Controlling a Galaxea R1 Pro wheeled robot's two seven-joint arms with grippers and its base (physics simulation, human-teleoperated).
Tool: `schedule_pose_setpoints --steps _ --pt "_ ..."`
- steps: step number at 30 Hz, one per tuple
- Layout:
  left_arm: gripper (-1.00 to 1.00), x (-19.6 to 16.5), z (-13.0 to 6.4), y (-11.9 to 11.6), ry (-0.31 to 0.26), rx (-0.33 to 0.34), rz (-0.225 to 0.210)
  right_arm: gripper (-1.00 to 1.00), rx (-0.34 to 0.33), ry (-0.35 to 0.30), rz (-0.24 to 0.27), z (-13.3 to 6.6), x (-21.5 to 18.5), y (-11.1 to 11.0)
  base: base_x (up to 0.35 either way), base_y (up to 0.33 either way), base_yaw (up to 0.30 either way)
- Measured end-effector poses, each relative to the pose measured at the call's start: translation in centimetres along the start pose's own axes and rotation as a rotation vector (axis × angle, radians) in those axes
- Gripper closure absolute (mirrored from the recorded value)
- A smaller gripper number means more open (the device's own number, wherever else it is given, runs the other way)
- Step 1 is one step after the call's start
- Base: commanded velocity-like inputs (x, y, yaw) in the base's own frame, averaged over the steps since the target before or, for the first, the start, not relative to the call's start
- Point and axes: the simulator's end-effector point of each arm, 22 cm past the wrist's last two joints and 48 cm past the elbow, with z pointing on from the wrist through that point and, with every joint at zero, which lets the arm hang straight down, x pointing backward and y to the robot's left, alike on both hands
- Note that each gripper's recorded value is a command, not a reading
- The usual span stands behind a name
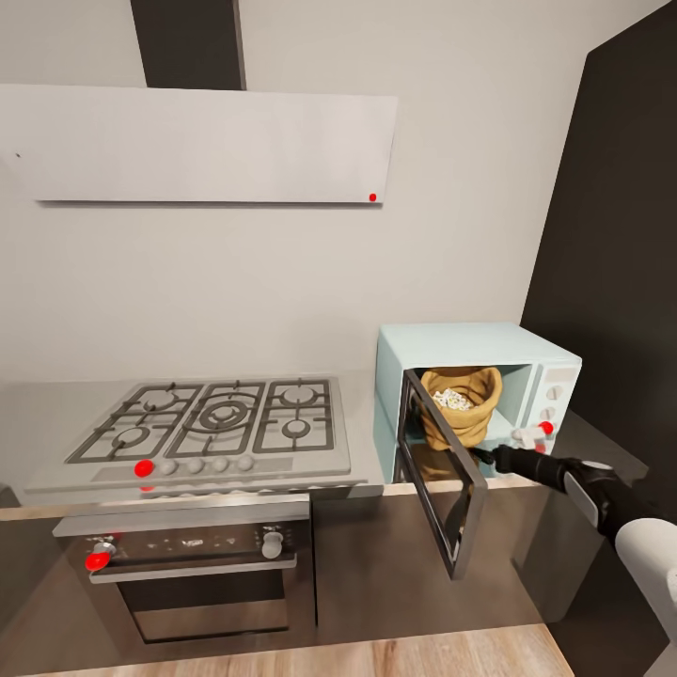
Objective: In the kitchen, take the popcorn bag from the countertop, put it into the microwave, and heat it until the popcorn is cooked so the cooked popcorn ends up inside the bag.
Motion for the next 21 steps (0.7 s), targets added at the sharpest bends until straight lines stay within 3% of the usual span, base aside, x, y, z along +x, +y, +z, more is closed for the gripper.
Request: schedule_pose_setpoints --steps 8,11,15,21 --pt "-1.00 -0.1 0.0 0.0 -0.002 0.000 0.000 -1.00 -0.007 -0.043 0.027 0.0 -0.9 0.2 0.000 0.000 0.000" --pt "-1.00 -0.1 0.0 0.0 -0.002 -0.001 0.000 -1.00 -0.014 -0.125 0.047 -0.1 -2.7 0.4 0.000 0.000 0.000" --pt "-1.00 -0.2 0.0 0.0 -0.007 -0.001 -0.001 -1.00 -0.054 -0.161 0.050 1.6 -3.2 3.4 0.000 0.000 0.000" --pt "-1.00 -0.2 0.0 -0.1 -0.009 0.001 -0.001 -1.00 -0.080 -0.199 0.037 2.5 -3.8 5.4 0.013 0.000 0.000"
